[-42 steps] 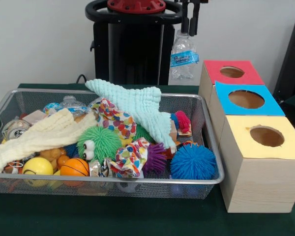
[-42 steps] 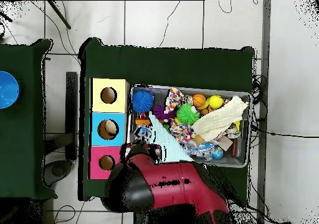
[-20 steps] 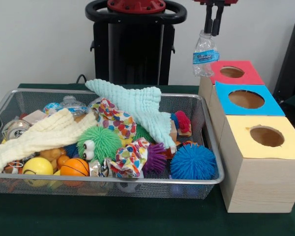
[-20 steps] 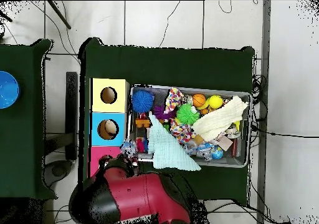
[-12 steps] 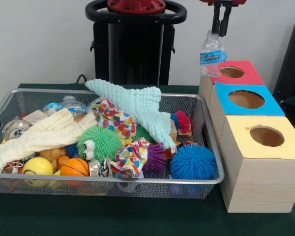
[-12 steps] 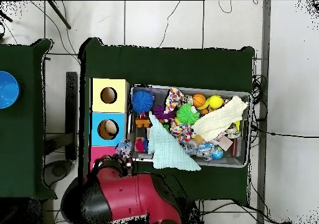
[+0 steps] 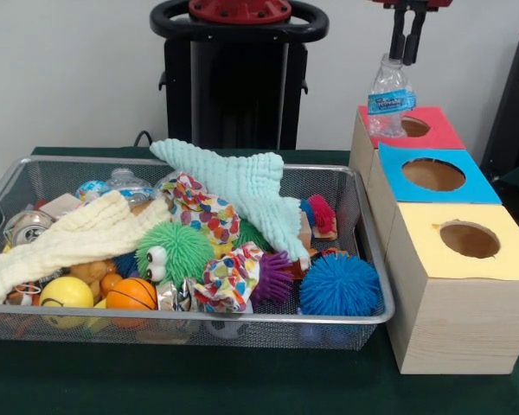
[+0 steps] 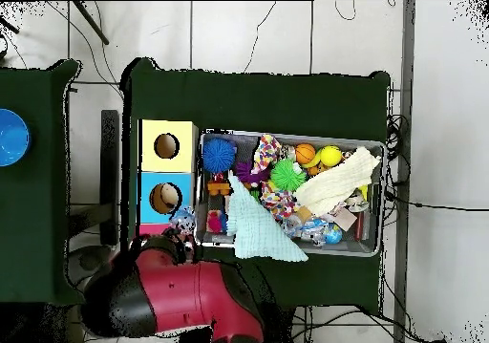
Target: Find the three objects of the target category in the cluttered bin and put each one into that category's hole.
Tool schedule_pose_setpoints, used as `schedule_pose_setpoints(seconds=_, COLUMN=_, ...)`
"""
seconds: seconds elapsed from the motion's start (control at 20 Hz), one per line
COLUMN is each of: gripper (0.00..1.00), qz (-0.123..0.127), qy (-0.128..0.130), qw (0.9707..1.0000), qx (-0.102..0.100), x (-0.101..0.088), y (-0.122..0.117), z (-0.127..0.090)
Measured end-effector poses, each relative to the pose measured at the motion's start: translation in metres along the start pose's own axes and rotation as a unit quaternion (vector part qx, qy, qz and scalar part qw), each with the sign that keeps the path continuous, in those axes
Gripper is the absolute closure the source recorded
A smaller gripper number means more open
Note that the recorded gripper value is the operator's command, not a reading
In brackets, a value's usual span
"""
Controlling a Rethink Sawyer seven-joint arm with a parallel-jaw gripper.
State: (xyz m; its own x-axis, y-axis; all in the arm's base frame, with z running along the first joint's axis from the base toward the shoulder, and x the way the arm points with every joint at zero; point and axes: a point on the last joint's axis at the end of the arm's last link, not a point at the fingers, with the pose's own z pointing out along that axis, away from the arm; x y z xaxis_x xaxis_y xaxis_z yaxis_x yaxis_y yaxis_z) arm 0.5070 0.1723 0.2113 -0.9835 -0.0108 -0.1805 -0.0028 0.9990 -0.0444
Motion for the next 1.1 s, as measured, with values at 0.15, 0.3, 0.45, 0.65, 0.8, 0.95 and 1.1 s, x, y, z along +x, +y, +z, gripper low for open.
schedule_pose_setpoints(seconds=0.15, gripper=1.00, qz=0.001, qy=-0.002, qw=1.0000, qx=0.002, x=-0.004, y=0.005, z=-0.001)
schedule_pose_setpoints(seconds=0.3, gripper=1.00, qz=0.004, qy=-0.003, qw=1.0000, qx=0.003, x=-0.011, y=0.010, z=-0.001)
schedule_pose_setpoints(seconds=0.45, gripper=1.00, qz=0.006, qy=-0.005, qw=0.9999, qx=0.007, x=-0.018, y=0.018, z=0.000)
schedule_pose_setpoints(seconds=0.65, gripper=1.00, qz=0.012, qy=-0.008, qw=0.9999, qx=0.009, x=-0.024, y=0.025, z=0.003)
schedule_pose_setpoints(seconds=0.8, gripper=1.00, qz=0.023, qy=-0.009, qw=0.9996, qx=0.010, x=-0.028, y=0.032, z=0.005)
schedule_pose_setpoints(seconds=0.95, gripper=1.00, qz=0.029, qy=-0.009, qw=0.9995, qx=0.011, x=-0.030, y=0.035, z=0.007)
schedule_pose_setpoints(seconds=1.1, gripper=1.00, qz=0.035, qy=-0.006, qw=0.9993, qx=0.014, x=-0.029, y=0.037, z=0.011)
